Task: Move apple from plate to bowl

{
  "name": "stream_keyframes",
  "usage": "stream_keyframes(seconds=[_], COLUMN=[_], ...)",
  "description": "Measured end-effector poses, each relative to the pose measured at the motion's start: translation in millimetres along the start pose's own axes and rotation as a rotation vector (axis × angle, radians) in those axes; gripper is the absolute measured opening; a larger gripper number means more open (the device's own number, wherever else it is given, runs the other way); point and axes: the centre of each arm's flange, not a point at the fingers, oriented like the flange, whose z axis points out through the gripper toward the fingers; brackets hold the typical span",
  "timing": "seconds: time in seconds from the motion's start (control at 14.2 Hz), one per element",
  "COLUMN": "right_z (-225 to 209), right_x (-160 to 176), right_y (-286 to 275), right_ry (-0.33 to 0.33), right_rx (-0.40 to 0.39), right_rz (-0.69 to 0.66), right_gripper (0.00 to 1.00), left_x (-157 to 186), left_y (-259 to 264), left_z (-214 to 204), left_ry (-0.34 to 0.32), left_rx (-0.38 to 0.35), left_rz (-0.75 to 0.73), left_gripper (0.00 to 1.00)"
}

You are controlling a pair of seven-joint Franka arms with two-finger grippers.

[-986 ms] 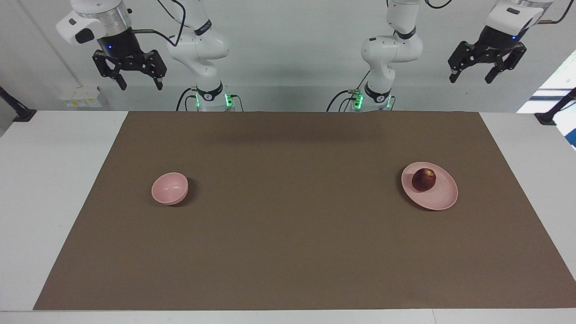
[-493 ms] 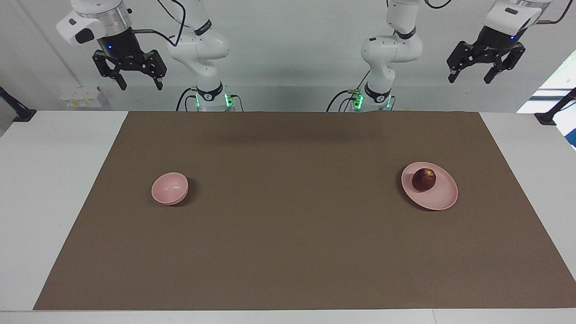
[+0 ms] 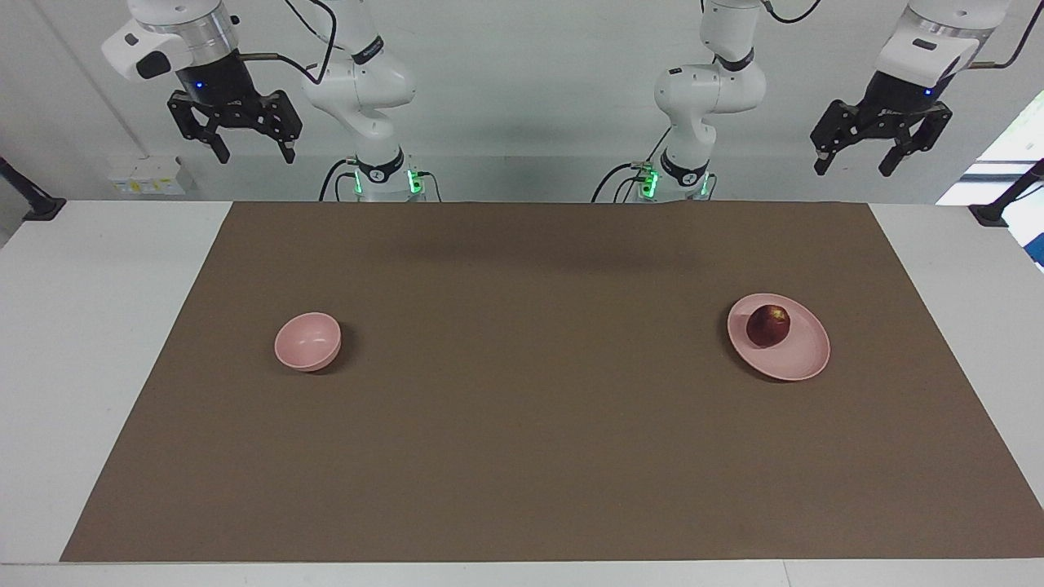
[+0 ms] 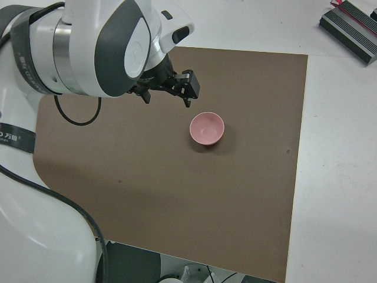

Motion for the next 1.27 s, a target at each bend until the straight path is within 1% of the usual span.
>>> stream_keyframes(seconds=[0.35,0.63,0.77,0.99,1.06,1.27], right_z=[0.0,0.0,0.0,0.0,0.0,0.0], right_x=[0.0,0.0,0.0,0.0,0.0,0.0], right_y=[0.0,0.0,0.0,0.0,0.0,0.0], right_ry=[0.000,0.000,0.000,0.000,0.000,0.000], right_rx=[0.000,0.000,0.000,0.000,0.000,0.000], right_rz=[0.000,0.000,0.000,0.000,0.000,0.000], right_gripper=[1.00,1.00,1.00,1.00,1.00,1.00], left_x=[12.3,11.2,9.0,7.2,7.5,11.2], left_y=[-5.6,-12.9,-10.4,-9.3,-9.4,-10.4], left_z=[60.5,107.0,113.8,116.3,120.0,139.9], left_ry=[0.004,-0.026,-0.043,-0.047,-0.043,0.002], left_rx=[0.000,-0.002,-0.004,-0.004,-0.004,0.001], left_rz=[0.009,0.030,0.038,0.041,0.041,0.040], left_gripper=[1.00,1.00,1.00,1.00,1.00,1.00])
